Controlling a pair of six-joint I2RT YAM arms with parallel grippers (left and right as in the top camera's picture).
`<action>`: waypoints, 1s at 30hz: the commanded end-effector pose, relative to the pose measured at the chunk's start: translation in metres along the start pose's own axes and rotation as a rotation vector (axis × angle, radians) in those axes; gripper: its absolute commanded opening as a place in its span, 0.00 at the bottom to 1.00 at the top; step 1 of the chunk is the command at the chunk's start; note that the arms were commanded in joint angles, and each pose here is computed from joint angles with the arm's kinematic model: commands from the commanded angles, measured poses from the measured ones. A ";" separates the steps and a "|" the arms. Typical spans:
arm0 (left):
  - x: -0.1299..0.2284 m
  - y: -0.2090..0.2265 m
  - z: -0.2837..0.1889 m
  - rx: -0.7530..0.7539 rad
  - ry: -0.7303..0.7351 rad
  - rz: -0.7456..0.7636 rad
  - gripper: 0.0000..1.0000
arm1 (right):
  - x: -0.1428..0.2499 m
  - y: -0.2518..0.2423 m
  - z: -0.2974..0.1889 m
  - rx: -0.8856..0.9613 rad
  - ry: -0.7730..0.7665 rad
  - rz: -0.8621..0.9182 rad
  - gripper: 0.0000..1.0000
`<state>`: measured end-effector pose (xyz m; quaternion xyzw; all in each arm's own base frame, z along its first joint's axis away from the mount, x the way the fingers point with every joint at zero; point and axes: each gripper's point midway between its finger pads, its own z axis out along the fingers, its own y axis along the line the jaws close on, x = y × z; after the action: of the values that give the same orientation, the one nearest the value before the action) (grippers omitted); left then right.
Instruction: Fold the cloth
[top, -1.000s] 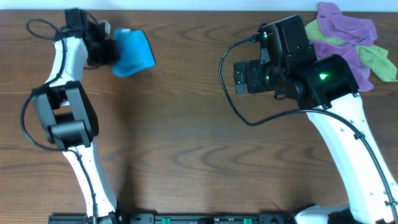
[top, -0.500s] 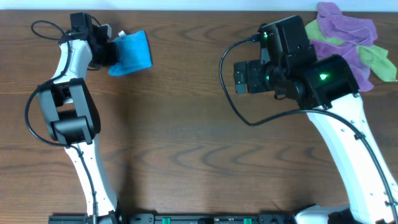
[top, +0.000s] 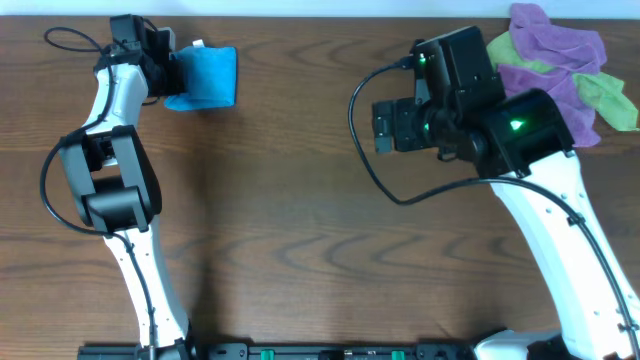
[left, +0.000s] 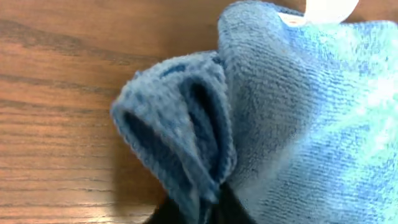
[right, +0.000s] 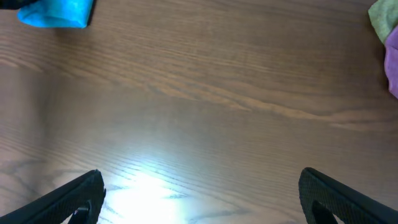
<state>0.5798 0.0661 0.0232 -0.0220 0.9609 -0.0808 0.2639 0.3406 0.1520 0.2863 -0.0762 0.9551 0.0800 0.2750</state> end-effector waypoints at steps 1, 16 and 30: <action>-0.009 -0.001 -0.003 0.019 -0.022 -0.027 0.96 | 0.002 0.003 -0.003 0.001 -0.006 -0.002 0.99; -0.087 0.006 -0.101 -0.048 -0.184 -0.106 0.95 | 0.013 0.000 -0.004 0.015 0.041 -0.005 0.99; -0.049 -0.063 -0.271 0.070 -0.114 -0.049 0.95 | 0.010 -0.041 -0.019 0.240 -0.011 -0.012 0.99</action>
<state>0.5008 0.0532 0.2471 -0.0631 0.9483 -0.1227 0.2857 0.3335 0.1217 0.2793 -0.0613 0.9627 -0.0042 0.2634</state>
